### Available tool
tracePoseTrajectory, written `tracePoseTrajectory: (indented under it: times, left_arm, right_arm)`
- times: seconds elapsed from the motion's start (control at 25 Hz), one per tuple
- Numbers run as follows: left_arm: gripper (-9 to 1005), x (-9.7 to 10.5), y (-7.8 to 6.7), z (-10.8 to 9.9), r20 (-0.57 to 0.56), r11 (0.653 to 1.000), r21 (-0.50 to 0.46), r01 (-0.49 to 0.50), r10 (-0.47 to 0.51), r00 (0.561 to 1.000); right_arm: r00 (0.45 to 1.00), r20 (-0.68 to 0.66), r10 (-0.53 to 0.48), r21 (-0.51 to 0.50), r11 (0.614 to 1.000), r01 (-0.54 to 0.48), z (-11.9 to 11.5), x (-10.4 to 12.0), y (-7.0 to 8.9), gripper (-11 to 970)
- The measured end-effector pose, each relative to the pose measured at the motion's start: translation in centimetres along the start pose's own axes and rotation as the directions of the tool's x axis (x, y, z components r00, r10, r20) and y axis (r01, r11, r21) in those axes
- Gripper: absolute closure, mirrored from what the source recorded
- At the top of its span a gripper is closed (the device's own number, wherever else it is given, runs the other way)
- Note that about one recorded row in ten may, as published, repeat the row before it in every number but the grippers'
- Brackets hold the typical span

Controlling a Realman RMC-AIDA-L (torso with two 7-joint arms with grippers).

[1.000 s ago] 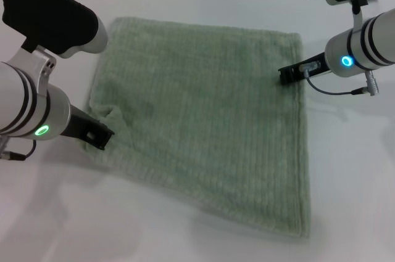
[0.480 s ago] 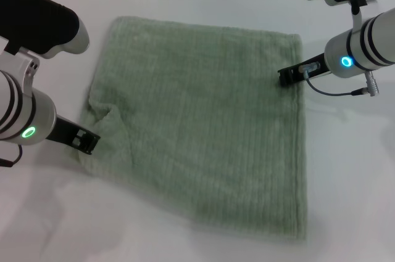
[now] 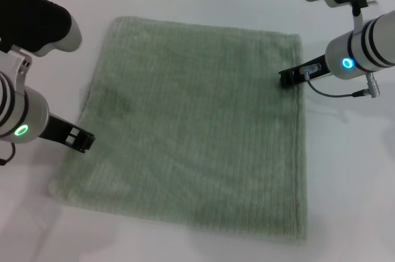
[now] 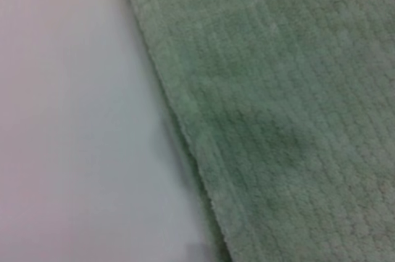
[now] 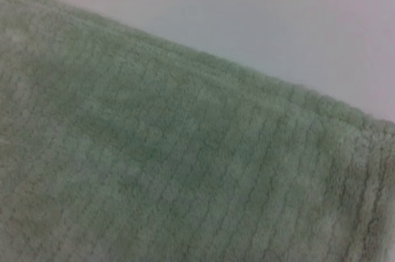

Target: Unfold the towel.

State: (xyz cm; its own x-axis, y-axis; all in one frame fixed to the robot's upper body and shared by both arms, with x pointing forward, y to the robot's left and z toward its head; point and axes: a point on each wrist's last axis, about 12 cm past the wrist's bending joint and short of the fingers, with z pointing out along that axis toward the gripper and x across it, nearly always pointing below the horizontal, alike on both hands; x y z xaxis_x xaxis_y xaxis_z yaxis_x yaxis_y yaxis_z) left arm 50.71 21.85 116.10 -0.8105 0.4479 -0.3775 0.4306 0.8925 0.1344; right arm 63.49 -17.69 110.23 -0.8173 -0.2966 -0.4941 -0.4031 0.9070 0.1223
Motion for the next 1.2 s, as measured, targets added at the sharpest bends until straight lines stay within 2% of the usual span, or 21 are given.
tracePoseTrajectory:
  times: [0.16, 0.28, 0.32, 0.4, 0.44, 0.48, 0.52, 0.64, 0.68, 0.72, 0.8, 0.84, 0.88, 0.92, 0.96, 1.0, 1.04, 1.08, 1.12, 1.16, 1.2]
  left_arm:
    - [648, -0.3, 0.4, -0.4, 0.042, 1.000, -0.018, -0.016, 0.016, 0.999]
    - [649, -0.7, 0.6, -0.5, 0.078, 0.999, -0.027, -0.034, 0.036, 0.996]
    - [649, -2.3, 1.1, -1.2, 0.256, 0.990, -0.080, -0.117, 0.134, 0.957]
    - [648, -3.2, 1.5, -1.8, 0.364, 0.982, -0.126, -0.141, 0.178, 0.914]
    - [648, -3.8, 1.9, -2.4, 0.463, 0.974, -0.176, -0.144, 0.211, 0.861]
    - [647, -4.2, 2.3, -2.9, 0.549, 0.962, -0.234, -0.137, 0.247, 0.799]
    - [647, -4.5, 2.5, -3.3, 0.601, 0.953, -0.276, -0.129, 0.275, 0.751]
    - [642, -4.6, 3.6, -4.4, 0.757, 0.907, -0.420, -0.024, 0.366, 0.541]
    - [641, -4.4, 4.1, -4.6, 0.796, 0.895, -0.445, 0.035, 0.377, 0.473]
    - [639, -4.0, 4.6, -4.7, 0.821, 0.885, -0.457, 0.085, 0.384, 0.422]
    - [636, -2.7, 5.7, -4.2, 0.875, 0.870, -0.446, 0.211, 0.373, 0.308]
    - [635, -1.1, 6.3, -3.0, 0.912, 0.868, -0.398, 0.298, 0.339, 0.231]
    - [633, -0.6, 6.4, -2.6, 0.922, 0.868, -0.380, 0.319, 0.327, 0.208]
    - [631, 0.6, 6.6, -1.5, 0.941, 0.868, -0.337, 0.365, 0.299, 0.157]
    - [630, 1.6, 6.8, -0.4, 0.952, 0.867, -0.307, 0.391, 0.277, 0.132]
    - [628, 1.6, 6.8, -0.4, 0.952, 0.867, -0.307, 0.391, 0.277, 0.132]
    - [627, 3.7, 7.0, 1.6, 0.969, 0.868, -0.245, 0.433, 0.237, 0.073]
    - [625, 5.3, 7.1, 3.3, 0.980, 0.873, -0.191, 0.448, 0.198, 0.031]
    - [624, 5.3, 7.1, 3.3, 0.980, 0.873, -0.191, 0.448, 0.198, 0.031]
    - [622, 6.0, 7.1, 4.1, 0.983, 0.878, -0.171, 0.447, 0.184, 0.015]
    - [603, 6.8, 7.1, 5.1, 0.984, 0.881, -0.166, 0.443, 0.174, 0.024]
  right_arm:
    - [0.999, 0.044, -0.006, -0.001, 1.000, 0.006, -0.7, -0.4, 0.0, 952]
    - [0.987, 0.153, -0.045, 0.006, 0.999, 0.044, -2.6, -2.0, 0.3, 952]
    - [0.978, 0.197, -0.066, 0.011, 0.998, 0.065, -3.4, -2.6, 0.4, 952]
    - [0.943, 0.311, -0.118, 0.039, 0.993, 0.112, -5.5, -3.8, 0.6, 952]
    - [0.913, 0.382, -0.145, 0.060, 0.989, 0.133, -6.8, -4.5, 0.7, 952]
    - [0.840, 0.506, -0.195, 0.109, 0.981, 0.163, -9.1, -5.1, 1.1, 952]
    - [0.840, 0.506, -0.195, 0.109, 0.981, 0.163, -9.1, -5.1, 1.1, 952]
    - [0.663, 0.699, -0.268, 0.207, 0.963, 0.171, -12.8, -4.4, 1.8, 952]
    - [0.525, 0.803, -0.282, 0.254, 0.959, 0.127, -14.7, -2.8, 2.2, 951]
    - [0.525, 0.803, -0.282, 0.254, 0.959, 0.127, -14.7, -2.8, 2.2, 951]
    - [0.360, 0.889, -0.282, 0.292, 0.956, 0.027, -16.0, -0.4, 2.3, 951]
    - [0.298, 0.910, -0.290, 0.311, 0.950, -0.022, -16.2, 0.9, 2.3, 951]
    - [0.165, 0.926, -0.338, 0.360, 0.925, -0.123, -15.9, 3.8, 2.5, 951]
    - [0.165, 0.926, -0.338, 0.360, 0.925, -0.123, -15.9, 3.8, 2.5, 951]
    - [0.117, 0.922, -0.369, 0.384, 0.911, -0.152, -15.1, 5.2, 2.7, 951]
    - [0.059, 0.916, -0.397, 0.401, 0.899, -0.178, -14.3, 6.5, 2.9, 951]
    - [0.012, 0.908, -0.419, 0.413, 0.889, -0.195, -13.5, 7.8, 3.1, 951]
    - [-0.059, 0.885, -0.462, 0.441, 0.872, -0.215, -10.9, 10.8, 3.0, 951]
    - [-0.059, 0.885, -0.462, 0.441, 0.872, -0.215, -10.9, 10.8, 3.0, 951]
    - [-0.079, 0.873, -0.481, 0.454, 0.861, -0.228, -9.9, 12.2, 2.7, 951]
    - [-0.106, 0.863, -0.495, 0.456, 0.852, -0.258, -9.4, 13.5, 2.4, 951]
